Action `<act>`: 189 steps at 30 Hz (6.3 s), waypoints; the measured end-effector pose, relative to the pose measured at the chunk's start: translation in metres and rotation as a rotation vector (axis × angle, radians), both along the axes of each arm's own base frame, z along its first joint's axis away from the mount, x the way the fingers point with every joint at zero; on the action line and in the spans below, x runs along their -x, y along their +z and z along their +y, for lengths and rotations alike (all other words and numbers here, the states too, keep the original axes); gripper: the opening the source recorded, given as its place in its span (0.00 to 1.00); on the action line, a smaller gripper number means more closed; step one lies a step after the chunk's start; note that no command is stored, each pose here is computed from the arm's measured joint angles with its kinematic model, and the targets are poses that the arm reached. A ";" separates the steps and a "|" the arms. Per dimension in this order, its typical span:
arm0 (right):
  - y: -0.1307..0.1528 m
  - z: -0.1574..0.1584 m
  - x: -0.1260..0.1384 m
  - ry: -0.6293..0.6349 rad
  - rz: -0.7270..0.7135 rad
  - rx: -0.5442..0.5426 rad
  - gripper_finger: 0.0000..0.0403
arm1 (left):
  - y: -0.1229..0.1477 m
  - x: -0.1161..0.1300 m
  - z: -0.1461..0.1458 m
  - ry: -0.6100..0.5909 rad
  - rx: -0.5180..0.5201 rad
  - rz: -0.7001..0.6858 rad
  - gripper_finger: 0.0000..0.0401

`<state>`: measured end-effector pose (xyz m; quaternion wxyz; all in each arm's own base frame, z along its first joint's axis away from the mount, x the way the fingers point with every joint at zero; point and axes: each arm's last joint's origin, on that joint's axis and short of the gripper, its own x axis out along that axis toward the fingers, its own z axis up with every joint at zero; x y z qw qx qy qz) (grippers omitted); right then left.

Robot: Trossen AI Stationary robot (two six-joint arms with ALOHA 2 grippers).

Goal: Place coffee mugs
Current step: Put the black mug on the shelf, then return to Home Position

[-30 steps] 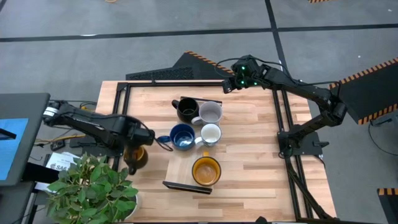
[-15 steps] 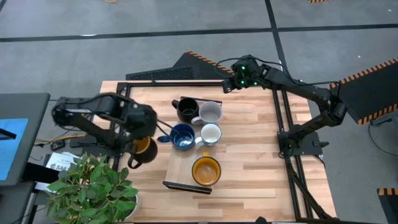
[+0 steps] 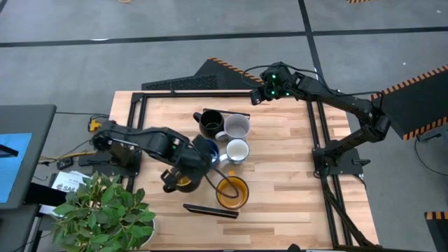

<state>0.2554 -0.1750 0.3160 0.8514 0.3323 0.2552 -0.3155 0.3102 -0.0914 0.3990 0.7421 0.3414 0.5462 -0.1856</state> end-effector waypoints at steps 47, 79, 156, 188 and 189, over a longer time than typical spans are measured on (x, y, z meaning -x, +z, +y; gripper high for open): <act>-0.001 0.001 0.001 0.025 0.020 0.007 0.06 | -0.024 -0.035 -0.006 0.142 0.172 0.029 0.49; -0.024 0.006 -0.022 0.090 0.065 -0.042 0.06 | -0.007 0.154 0.088 0.723 0.568 -1.308 0.15; -0.006 0.162 0.179 0.520 -0.509 0.326 0.06 | -0.228 0.213 0.085 0.428 0.793 -1.237 0.00; -0.141 0.170 0.159 0.540 -0.705 0.387 0.05 | -0.229 0.213 0.085 0.440 0.807 -1.235 0.00; -0.143 0.170 0.159 0.539 -0.711 0.390 0.05 | -0.229 0.213 0.085 0.440 0.807 -1.235 0.00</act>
